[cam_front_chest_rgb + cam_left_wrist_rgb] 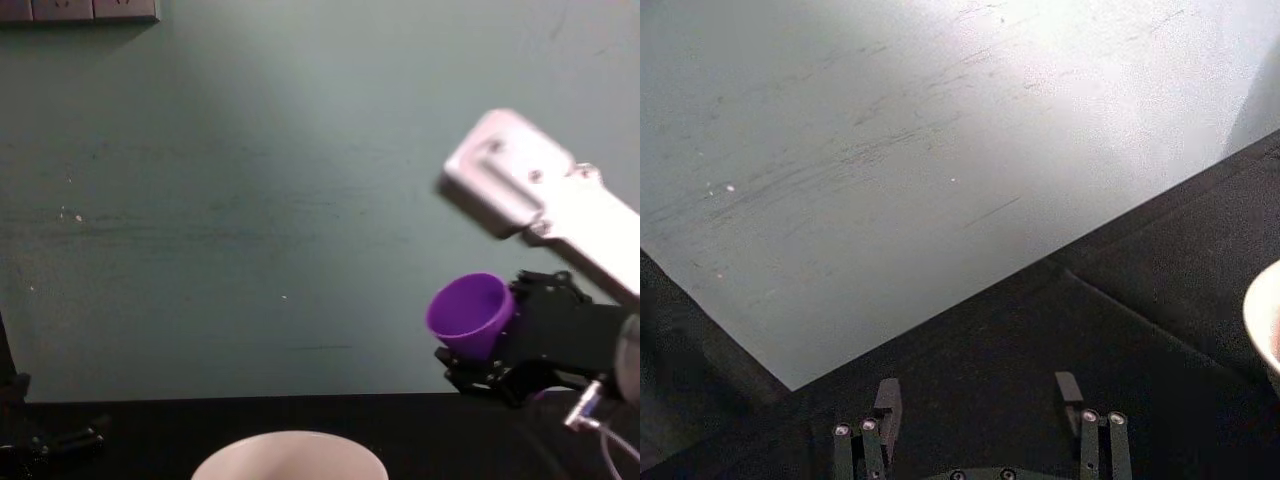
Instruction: Pick up the cup and pour the mung beans from the cup into the bowl.
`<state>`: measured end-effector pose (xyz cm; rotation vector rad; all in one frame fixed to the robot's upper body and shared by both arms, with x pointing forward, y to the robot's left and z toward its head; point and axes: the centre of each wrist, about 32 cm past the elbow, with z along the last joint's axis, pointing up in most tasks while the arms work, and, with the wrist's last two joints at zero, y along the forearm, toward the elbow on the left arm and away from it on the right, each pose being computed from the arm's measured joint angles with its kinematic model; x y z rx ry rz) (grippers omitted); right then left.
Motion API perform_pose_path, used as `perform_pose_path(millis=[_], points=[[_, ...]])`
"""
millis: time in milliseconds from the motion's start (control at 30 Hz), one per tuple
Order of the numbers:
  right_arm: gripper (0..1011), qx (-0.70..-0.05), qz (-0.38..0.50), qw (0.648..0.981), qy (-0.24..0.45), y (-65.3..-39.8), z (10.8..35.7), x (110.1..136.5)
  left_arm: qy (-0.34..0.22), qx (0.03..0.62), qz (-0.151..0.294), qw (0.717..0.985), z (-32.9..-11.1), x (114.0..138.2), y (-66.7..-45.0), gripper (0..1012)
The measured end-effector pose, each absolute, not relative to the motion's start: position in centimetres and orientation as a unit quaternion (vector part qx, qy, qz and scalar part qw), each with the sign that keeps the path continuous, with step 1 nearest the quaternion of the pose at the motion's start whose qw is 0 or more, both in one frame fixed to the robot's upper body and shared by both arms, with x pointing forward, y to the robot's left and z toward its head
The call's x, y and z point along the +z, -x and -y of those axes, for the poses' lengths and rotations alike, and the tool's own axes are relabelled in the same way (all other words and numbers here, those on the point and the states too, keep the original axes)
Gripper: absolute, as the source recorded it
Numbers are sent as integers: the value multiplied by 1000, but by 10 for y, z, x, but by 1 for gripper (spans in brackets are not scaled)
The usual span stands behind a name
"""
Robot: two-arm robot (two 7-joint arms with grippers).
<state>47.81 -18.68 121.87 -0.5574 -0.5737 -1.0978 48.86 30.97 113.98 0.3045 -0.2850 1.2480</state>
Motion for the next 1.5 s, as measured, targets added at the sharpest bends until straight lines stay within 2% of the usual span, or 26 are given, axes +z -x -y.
perform_pose_path(millis=[333,467,667,1267,1433,1500], points=[[730,-536,149,820,136,-498,214,1191,-142,580,132,791,-310,1140,-489,1000],[730,-537,114,828,117,-505,216,1178,-142,580,132,791,-310,1140,-489,1000],[731,-532,86,835,114,-508,215,1166,-141,580,132,791,-310,1140,-489,1000],[731,-530,85,836,114,-509,215,1167,-141,580,132,791,-310,1140,-489,1000],[730,-516,68,849,92,-510,218,1164,-141,580,132,791,-310,1140,-489,1000],[730,-514,53,853,77,-512,219,1156,-142,580,132,791,-310,1140,-489,1000]])
